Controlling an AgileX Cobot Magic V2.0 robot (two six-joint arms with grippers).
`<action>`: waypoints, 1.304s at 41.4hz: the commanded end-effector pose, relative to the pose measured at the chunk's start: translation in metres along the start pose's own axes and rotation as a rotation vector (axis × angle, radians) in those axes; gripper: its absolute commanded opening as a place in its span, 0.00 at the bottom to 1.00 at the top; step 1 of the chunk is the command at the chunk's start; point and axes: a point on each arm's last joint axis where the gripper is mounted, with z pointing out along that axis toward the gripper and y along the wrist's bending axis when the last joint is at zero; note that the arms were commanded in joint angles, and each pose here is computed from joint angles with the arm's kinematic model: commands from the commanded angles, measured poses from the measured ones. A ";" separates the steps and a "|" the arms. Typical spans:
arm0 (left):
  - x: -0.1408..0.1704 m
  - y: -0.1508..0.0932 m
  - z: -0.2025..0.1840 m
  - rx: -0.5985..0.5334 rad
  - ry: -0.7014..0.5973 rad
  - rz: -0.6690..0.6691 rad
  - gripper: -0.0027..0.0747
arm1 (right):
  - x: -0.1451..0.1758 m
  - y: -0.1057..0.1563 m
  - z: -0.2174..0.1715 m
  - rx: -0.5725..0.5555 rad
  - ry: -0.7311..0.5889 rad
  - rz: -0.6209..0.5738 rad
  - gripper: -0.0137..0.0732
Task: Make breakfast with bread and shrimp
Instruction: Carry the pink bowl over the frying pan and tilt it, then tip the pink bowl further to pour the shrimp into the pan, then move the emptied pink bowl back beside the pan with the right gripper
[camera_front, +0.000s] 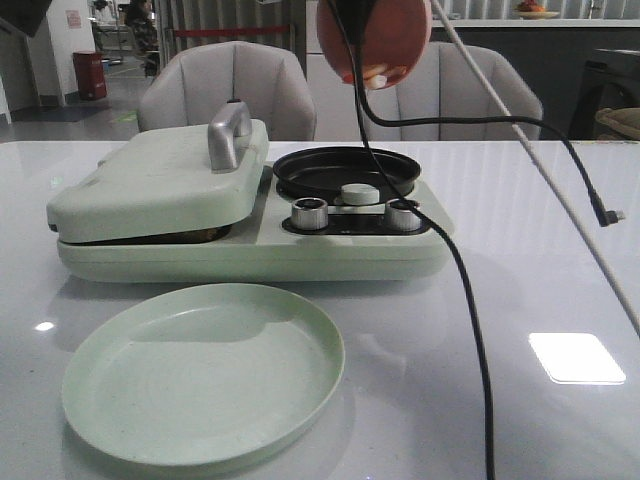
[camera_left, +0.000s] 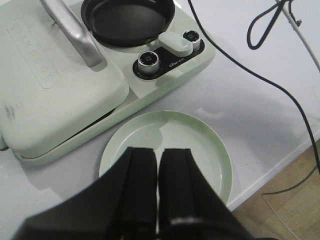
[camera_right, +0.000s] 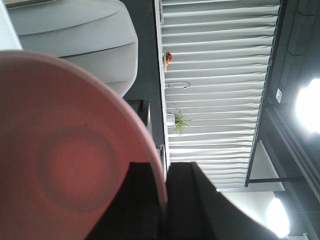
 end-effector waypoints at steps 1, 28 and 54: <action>-0.015 -0.002 -0.007 0.012 -0.104 -0.002 0.22 | 0.009 -0.060 -0.011 0.159 0.000 0.033 0.18; -0.015 -0.002 -0.007 0.012 -0.104 -0.002 0.22 | 0.014 -0.064 -0.011 0.106 0.016 0.167 0.18; -0.015 -0.002 -0.007 0.012 -0.104 -0.002 0.22 | 0.162 -0.134 0.002 -0.584 0.335 0.816 0.18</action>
